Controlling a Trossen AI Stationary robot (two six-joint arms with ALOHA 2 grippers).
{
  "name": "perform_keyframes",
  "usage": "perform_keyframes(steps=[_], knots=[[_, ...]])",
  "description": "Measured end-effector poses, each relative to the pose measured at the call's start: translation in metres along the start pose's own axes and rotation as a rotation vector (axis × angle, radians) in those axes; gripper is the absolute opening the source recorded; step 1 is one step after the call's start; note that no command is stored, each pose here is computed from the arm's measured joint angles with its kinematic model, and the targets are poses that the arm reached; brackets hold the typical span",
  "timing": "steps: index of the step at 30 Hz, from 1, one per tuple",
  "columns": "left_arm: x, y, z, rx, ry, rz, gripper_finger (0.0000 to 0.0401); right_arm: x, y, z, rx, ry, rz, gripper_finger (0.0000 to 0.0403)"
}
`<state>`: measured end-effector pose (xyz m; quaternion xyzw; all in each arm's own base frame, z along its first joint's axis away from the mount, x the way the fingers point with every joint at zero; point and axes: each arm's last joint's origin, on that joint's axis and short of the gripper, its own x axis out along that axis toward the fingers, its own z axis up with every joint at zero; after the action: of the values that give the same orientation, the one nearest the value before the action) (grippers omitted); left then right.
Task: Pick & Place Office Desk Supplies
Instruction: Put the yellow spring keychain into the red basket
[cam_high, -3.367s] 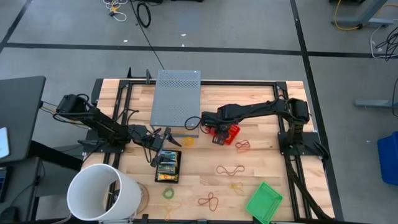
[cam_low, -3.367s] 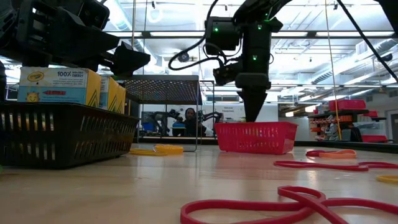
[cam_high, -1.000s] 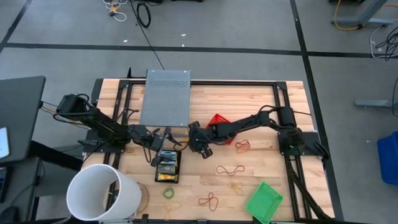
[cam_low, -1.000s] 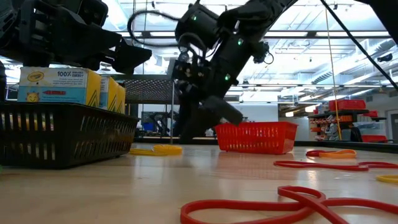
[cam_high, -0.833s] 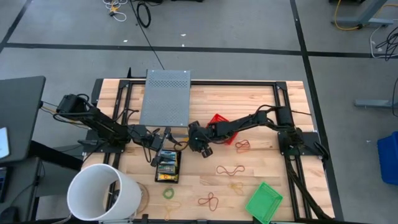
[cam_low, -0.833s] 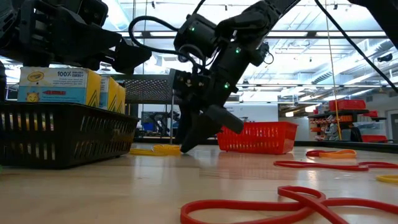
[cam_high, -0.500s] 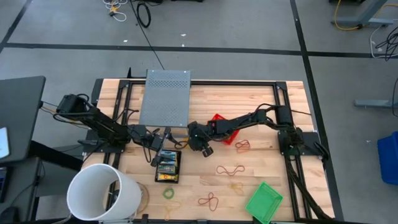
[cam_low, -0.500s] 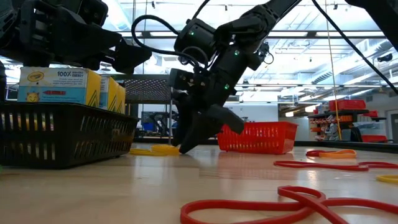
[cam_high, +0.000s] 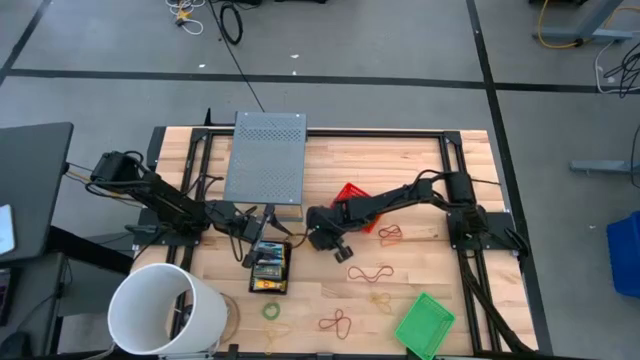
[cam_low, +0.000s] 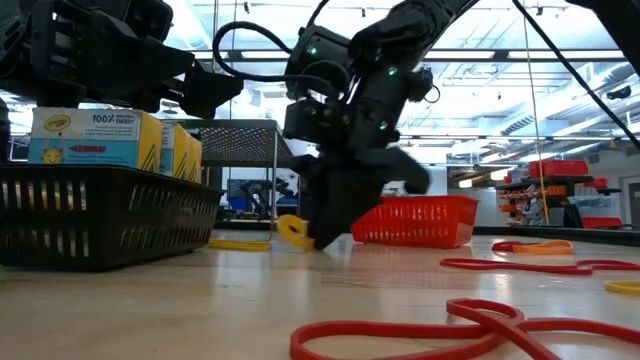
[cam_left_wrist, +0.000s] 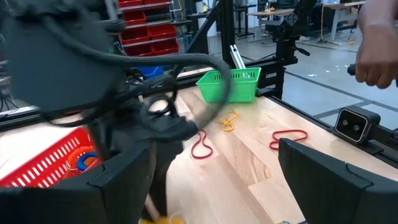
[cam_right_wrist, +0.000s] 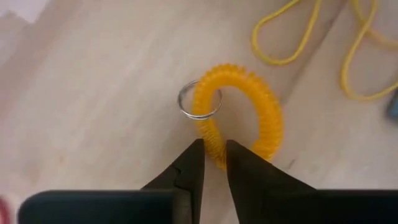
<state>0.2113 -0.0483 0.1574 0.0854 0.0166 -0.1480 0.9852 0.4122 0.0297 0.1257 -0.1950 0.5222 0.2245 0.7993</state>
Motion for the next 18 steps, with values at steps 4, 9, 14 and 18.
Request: perform_keyframes(steps=[4, 9, 14, 18], knots=[[0.0, 0.0, 0.0, 0.0, 0.0, 0.001, 0.0339, -0.006, 0.014, 0.002, 0.034, 0.054, 0.029, 0.0073], [0.0, 0.0, 0.0, 0.0, -0.003, 0.001, 0.0339, -0.009, 0.031, 0.005, 0.025, 0.117, 0.008, 0.0061], [0.0, 0.0, 0.001, -0.005, -0.005, 0.0, 0.0339, -0.009, 0.044, 0.011, -0.011, 0.153, -0.047, 0.0011], [0.0, 0.0, 0.001, -0.006, -0.006, 0.0, 0.0339, -0.008, 0.054, 0.015, -0.026, 0.175, -0.108, 0.0006]])
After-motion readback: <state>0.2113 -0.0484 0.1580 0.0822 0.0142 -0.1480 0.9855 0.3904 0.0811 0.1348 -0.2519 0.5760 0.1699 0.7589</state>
